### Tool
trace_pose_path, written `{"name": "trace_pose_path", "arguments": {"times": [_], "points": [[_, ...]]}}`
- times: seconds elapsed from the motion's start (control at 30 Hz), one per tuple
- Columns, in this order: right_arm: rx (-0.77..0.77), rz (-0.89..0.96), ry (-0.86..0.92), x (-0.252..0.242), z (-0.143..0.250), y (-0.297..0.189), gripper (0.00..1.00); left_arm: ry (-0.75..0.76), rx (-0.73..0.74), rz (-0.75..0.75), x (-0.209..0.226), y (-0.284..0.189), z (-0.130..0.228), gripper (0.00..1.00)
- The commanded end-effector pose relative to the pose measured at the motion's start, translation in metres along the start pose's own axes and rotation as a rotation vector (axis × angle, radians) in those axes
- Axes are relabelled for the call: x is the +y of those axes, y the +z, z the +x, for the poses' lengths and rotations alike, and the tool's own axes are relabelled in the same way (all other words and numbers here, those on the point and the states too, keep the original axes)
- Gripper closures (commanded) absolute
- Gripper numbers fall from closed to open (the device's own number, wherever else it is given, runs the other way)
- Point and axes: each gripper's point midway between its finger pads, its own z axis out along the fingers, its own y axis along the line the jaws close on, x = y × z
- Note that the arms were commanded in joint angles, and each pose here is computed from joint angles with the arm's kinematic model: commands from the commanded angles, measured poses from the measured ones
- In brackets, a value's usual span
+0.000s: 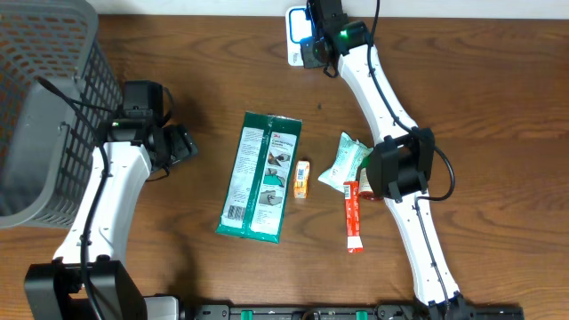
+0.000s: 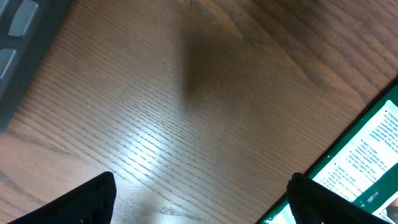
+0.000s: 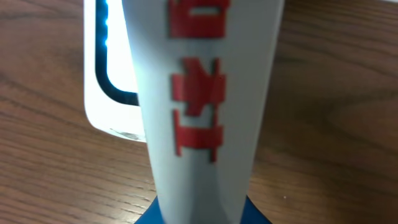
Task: Scan the item barcode
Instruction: 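Hold the Panadol box under the white scanner with the right gripper, then carry the Panadol box to the right edge and release it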
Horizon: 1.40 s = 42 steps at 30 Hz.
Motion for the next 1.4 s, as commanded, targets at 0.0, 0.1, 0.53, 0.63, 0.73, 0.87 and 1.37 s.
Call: {"name": "trace_pose_path", "arguments": {"times": [0.0, 0.1, 0.53, 0.63, 0.73, 0.87, 1.37], "points": [[0.033, -0.032, 0.014, 0.008, 0.011, 0.011, 0.92, 0.001, -0.014, -0.012, 0.003, -0.002, -0.004, 0.11], [0.068, -0.025, 0.044, 0.006, 0.019, 0.01, 0.92, 0.001, -0.014, -0.012, 0.003, -0.002, -0.003, 0.11], [0.148, -0.078, 0.167, 0.003, 0.034, 0.008, 0.94, 0.001, -0.014, -0.012, 0.003, -0.002, -0.003, 0.11], [0.139, -0.095, 0.168, 0.003, 0.031, 0.006, 0.94, 0.001, -0.014, -0.012, 0.003, -0.002, -0.003, 0.11], [0.118, -0.1, 0.14, 0.004, 0.024, 0.0, 0.96, 0.001, -0.014, -0.012, 0.003, -0.002, -0.003, 0.11], [0.057, -0.116, 0.115, 0.004, 0.001, -0.027, 0.95, 0.001, -0.014, -0.012, 0.003, -0.002, -0.003, 0.11], [0.035, 0.04, 0.088, -0.092, 0.002, -0.281, 0.93, 0.001, -0.014, -0.012, 0.003, -0.002, -0.003, 0.11]]}}
